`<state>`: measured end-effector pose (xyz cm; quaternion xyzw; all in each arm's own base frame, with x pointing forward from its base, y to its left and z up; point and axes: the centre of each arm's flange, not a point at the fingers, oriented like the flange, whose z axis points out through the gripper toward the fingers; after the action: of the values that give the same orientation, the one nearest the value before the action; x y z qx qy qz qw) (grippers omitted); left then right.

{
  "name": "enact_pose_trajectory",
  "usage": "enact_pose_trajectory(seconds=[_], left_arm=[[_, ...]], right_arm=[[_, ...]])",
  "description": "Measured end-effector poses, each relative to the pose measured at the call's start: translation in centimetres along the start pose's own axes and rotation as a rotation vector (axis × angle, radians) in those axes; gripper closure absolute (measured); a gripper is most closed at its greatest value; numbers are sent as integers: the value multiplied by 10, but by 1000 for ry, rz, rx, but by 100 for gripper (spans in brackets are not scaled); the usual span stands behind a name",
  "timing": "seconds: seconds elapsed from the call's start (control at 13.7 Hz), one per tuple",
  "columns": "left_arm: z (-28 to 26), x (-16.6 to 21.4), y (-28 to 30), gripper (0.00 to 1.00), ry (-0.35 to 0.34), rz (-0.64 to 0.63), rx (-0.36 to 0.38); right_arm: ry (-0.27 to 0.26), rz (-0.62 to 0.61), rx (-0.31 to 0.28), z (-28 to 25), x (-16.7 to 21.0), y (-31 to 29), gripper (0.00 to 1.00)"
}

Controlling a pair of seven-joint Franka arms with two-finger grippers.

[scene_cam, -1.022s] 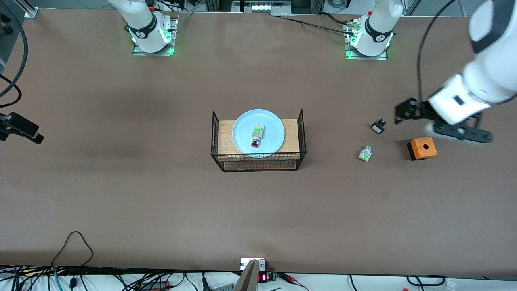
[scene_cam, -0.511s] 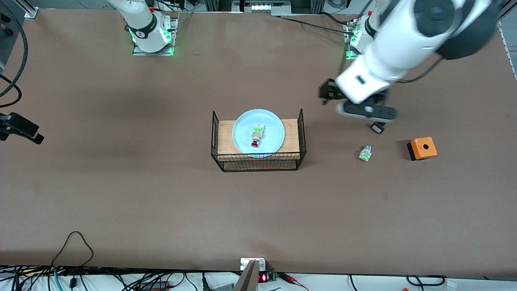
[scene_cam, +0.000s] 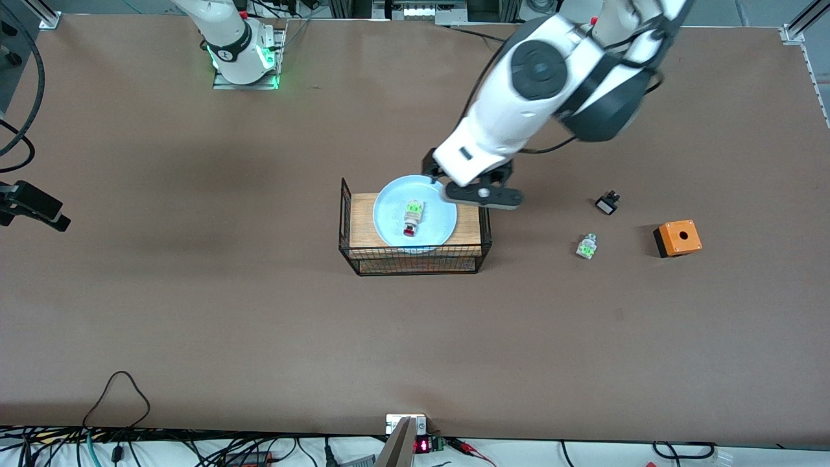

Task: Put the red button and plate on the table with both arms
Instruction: 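Lower the left gripper and grasp the red button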

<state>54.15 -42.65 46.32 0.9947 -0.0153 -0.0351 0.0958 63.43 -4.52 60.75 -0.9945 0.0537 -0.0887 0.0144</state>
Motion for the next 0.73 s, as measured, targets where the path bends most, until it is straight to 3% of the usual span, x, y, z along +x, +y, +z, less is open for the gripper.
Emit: enact_pose_trajectory(seconds=[0.22,0.51,0.73], left_arm=[[39,1,29,0,49,42,-26],[81,-5,47,0,91,94,50],[100,-7,60,0,162,80,79]], right_arm=[[0,0,0,0,0,0,0],[0,0,0,0,0,0,0],[0,0,0,0,0,0,0]])
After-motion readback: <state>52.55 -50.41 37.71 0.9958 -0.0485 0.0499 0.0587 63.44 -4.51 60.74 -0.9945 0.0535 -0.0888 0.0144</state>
